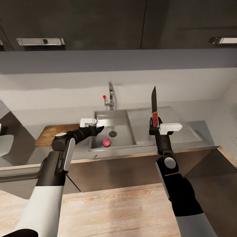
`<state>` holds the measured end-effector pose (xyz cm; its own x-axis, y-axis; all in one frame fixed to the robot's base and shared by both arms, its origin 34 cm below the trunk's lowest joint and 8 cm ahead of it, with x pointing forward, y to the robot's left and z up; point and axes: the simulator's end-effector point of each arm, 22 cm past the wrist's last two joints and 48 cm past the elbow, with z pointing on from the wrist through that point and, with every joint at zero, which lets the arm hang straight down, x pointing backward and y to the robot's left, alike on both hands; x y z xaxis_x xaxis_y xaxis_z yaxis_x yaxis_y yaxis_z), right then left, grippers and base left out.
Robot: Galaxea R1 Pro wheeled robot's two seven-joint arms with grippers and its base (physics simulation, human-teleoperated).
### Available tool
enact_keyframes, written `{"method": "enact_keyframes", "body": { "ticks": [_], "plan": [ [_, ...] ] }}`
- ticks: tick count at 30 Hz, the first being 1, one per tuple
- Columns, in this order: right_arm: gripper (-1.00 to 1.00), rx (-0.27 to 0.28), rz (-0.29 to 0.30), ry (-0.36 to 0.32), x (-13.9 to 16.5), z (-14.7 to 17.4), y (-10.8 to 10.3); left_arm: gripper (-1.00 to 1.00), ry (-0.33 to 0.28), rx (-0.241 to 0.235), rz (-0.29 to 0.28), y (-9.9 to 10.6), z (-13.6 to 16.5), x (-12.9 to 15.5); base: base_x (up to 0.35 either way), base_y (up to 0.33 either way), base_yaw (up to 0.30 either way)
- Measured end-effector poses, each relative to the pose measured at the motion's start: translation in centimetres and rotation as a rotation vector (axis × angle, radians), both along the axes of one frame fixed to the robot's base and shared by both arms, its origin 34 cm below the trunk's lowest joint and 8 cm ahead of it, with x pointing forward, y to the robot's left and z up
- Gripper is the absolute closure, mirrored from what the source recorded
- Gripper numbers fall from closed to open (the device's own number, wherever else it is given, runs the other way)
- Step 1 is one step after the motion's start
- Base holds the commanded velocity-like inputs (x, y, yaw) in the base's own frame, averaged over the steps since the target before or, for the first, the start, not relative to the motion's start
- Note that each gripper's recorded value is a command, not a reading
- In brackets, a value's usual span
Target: In the kitchen, take the Vidalia onion out of the sink, dice it on the chopping board with the paring knife, put the diced onion into the bowl on the countertop, then place both the paring knife and the chopping board into the sink.
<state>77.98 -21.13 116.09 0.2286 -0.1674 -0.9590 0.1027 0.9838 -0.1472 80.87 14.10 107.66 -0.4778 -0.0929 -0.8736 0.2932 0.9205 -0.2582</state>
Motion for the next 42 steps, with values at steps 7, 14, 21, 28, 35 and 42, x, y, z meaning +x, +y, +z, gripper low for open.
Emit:
{"method": "enact_keyframes", "body": {
  "ticks": [7,14,21,28,35,42],
  "plan": [
    [1.0,0.001,-0.001,-0.005,-0.1,0.3,0.0,-1.0,-0.004,0.0,0.0,0.0,0.3,0.0,0.139,-0.273,0.0],
    [1.0,0.0,-0.001,-0.013,-0.2,0.8,0.0,-1.0,-0.012,0.0,0.0,0.0,0.8,-0.1,0.142,-0.277,0.0],
    [1.0,0.0,-0.002,-0.023,-0.4,1.5,-0.1,-1.0,-0.022,0.0,0.0,0.0,1.5,-0.2,0.084,-0.161,0.0],
    [1.0,0.001,-0.003,-0.032,-0.5,2.1,-0.1,-1.0,-0.02,0.0,-0.001,-0.1,1.7,-0.3,0.081,-0.019,0.0],
    [1.0,0.001,-0.003,-0.032,-0.6,2.1,-0.1,-1.0,0.0,0.002,-0.003,-0.1,0.8,-0.3,0.302,-0.002,0.0],
    [1.0,0.001,-0.003,-0.03,-0.5,2.0,-0.1,-1.0,0.122,0.022,0.019,0.3,-4.6,-0.7,0.078,0.0,0.0]
  ]
}}
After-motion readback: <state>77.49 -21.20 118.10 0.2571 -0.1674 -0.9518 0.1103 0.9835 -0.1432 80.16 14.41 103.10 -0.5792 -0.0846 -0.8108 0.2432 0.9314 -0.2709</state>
